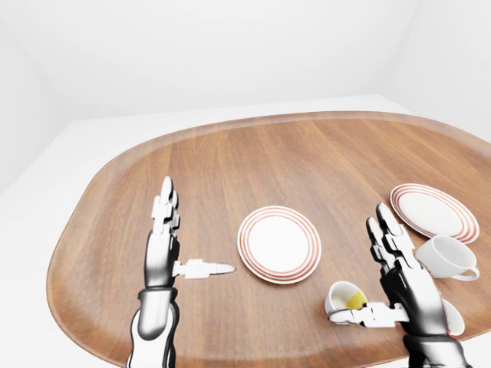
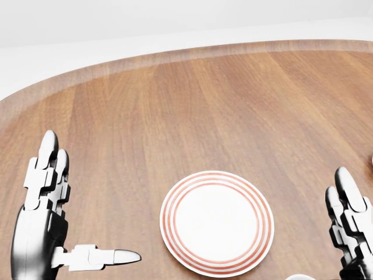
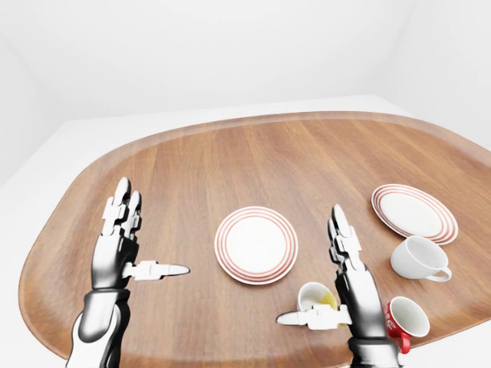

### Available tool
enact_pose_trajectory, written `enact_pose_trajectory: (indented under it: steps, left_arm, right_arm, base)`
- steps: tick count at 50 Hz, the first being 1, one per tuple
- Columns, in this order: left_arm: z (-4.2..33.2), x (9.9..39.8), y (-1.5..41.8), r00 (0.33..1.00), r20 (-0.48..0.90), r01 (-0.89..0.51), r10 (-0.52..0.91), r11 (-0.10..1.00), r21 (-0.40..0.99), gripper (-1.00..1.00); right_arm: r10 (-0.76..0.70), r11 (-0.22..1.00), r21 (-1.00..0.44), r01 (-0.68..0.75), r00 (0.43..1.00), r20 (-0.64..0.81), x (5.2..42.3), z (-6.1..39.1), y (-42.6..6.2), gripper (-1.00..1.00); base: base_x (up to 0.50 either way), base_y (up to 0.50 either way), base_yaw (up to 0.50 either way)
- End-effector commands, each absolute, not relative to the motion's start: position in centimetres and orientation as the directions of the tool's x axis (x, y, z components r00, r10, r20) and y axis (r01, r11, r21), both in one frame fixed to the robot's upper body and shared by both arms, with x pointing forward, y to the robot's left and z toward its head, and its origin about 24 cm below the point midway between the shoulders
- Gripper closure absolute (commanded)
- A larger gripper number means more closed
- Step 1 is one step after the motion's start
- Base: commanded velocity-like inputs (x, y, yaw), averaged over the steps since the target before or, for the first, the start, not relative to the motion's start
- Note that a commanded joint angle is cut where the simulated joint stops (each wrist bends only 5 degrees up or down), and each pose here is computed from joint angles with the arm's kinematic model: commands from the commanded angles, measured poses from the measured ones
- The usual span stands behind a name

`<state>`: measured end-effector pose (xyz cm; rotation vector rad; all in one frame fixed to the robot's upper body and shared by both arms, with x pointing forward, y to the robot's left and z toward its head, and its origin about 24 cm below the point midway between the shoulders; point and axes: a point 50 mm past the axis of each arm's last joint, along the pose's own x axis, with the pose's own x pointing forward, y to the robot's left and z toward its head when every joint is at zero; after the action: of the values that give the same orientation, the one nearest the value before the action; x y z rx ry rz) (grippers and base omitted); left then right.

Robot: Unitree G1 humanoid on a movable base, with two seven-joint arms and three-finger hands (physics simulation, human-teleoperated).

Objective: Put the red mug on the left plate.

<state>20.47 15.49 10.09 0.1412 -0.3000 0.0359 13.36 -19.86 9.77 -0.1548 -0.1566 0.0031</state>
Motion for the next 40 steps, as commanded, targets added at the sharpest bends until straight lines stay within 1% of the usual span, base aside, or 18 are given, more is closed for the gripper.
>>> enact_pose_trajectory:
  steps: [1,3,5,6,9,11,15,16,20,22,25,29,31,34,37,38,39,40]
  left_arm:
    - [11.0,20.7,15.4,0.941,0.337,-0.054,0.006,0.990,0.133,-1.00]
    - [11.2,20.8,15.4,0.939,0.345,-0.056,0.006,0.990,0.133,-1.00]
    - [11.3,20.8,15.3,0.936,0.351,-0.055,0.004,0.989,0.135,-1.00]
    - [11.4,20.9,15.3,0.935,0.356,-0.054,0.003,0.989,0.135,-1.00]
    - [11.5,20.9,15.2,0.934,0.357,-0.054,0.002,0.989,0.136,-1.00]
    - [11.6,21.0,15.2,0.935,0.355,-0.052,0.001,0.989,0.136,-1.00]
    - [11.6,21.1,15.2,0.935,0.355,-0.050,-0.001,0.989,0.137,-1.00]
    - [11.6,21.1,15.1,0.935,0.355,-0.051,-0.001,0.989,0.137,-1.00]
    - [11.6,21.1,15.1,0.935,0.355,-0.051,-0.001,0.989,0.136,-1.00]
    - [11.6,21.1,15.2,0.935,0.355,-0.052,0.000,0.989,0.135,-1.00]
    - [11.6,21.1,15.2,0.935,0.356,-0.051,0.000,0.989,0.135,-1.00]
    - [11.6,21.1,15.1,0.935,0.355,-0.050,-0.002,0.989,0.136,-1.00]
    - [11.6,21.1,15.1,0.935,0.355,-0.050,-0.002,0.989,0.137,-1.00]
    - [11.5,21.1,15.0,0.935,0.355,-0.050,-0.002,0.989,0.137,-1.00]
    - [11.5,21.1,15.0,0.935,0.355,-0.048,-0.004,0.989,0.139,-1.00]
    - [11.5,21.1,15.0,0.935,0.355,-0.049,-0.004,0.989,0.139,-1.00]
    - [11.5,21.1,15.0,0.935,0.356,-0.049,-0.003,0.989,0.138,-1.00]
    - [11.5,21.1,15.0,0.935,0.355,-0.050,-0.002,0.989,0.137,-1.00]
  right_arm:
    - [-0.178,0.569,-0.683,0.459,0.879,0.443,14.0,19.8,-23.3,-1.00]
    - [-0.124,0.500,-0.731,0.464,0.874,0.470,13.8,21.5,-23.3,-1.00]
    - [-0.097,0.390,-0.788,0.476,0.872,0.479,13.8,22.9,-23.9,-1.00]
    - [-0.111,0.305,-0.830,0.466,0.884,0.455,14.0,23.5,-24.7,-1.00]
    - [-0.163,0.213,-0.867,0.451,0.891,0.424,13.8,24.0,-26.1,-1.00]
    - [-0.216,0.164,-0.879,0.449,0.885,0.411,13.3,24.5,-27.5,-1.00]
    - [-0.236,0.154,-0.890,0.429,0.890,0.389,12.8,24.9,-28.5,-1.00]
    - [-0.259,0.148,-0.897,0.417,0.891,0.372,12.8,24.6,-28.9,-1.00]
    - [-0.360,0.195,-0.911,0.364,0.890,0.279,12.3,22.7,-30.8,-1.00]
    - [-0.445,0.233,-0.915,0.330,0.872,0.202,11.3,21.1,-32.4,-1.00]
    - [-0.498,0.258,-0.918,0.302,0.856,0.141,10.2,19.7,-33.9,-1.00]
    - [-0.585,0.287,-0.919,0.270,0.809,0.054,8.5,18.0,-36.4,-1.00]
    - [-0.600,0.303,-0.916,0.265,0.799,0.032,7.9,17.5,-37.3,-1.00]
    - [-0.592,0.317,-0.904,0.288,0.805,0.049,6.8,17.5,-37.6,-1.00]
    - [-0.643,0.341,-0.895,0.288,0.766,0.001,5.1,16.5,-38.6,-1.00]
    - [-0.650,0.359,-0.887,0.290,0.760,-0.015,4.7,16.1,-38.8,-1.00]
    - [-0.669,0.403,-0.871,0.280,0.740,-0.071,3.7,14.8,-39.2,-1.00]
    - [-0.684,0.406,-0.867,0.288,0.725,-0.079,3.3,14.6,-39.5,-1.00]
  base:
    - [0.00,0.00,0.00]
    - [0.00,0.00,0.00]
    - [0.00,0.00,0.00]
    - [0.00,0.00,0.00]
    - [0.00,0.00,0.00]
    - [0.00,0.00,0.00]
    - [0.00,0.00,0.00]
    - [0.00,0.00,0.00]
    - [0.00,0.00,0.00]
    - [0.00,0.00,0.00]
    - [0.00,0.00,0.00]
    - [0.00,0.00,0.00]
    - [0.00,0.00,0.00]
    - [0.00,0.00,0.00]
    - [0.00,0.00,0.00]
    - [0.00,0.00,0.00]
    - [0.00,0.00,0.00]
    - [0.00,0.00,0.00]
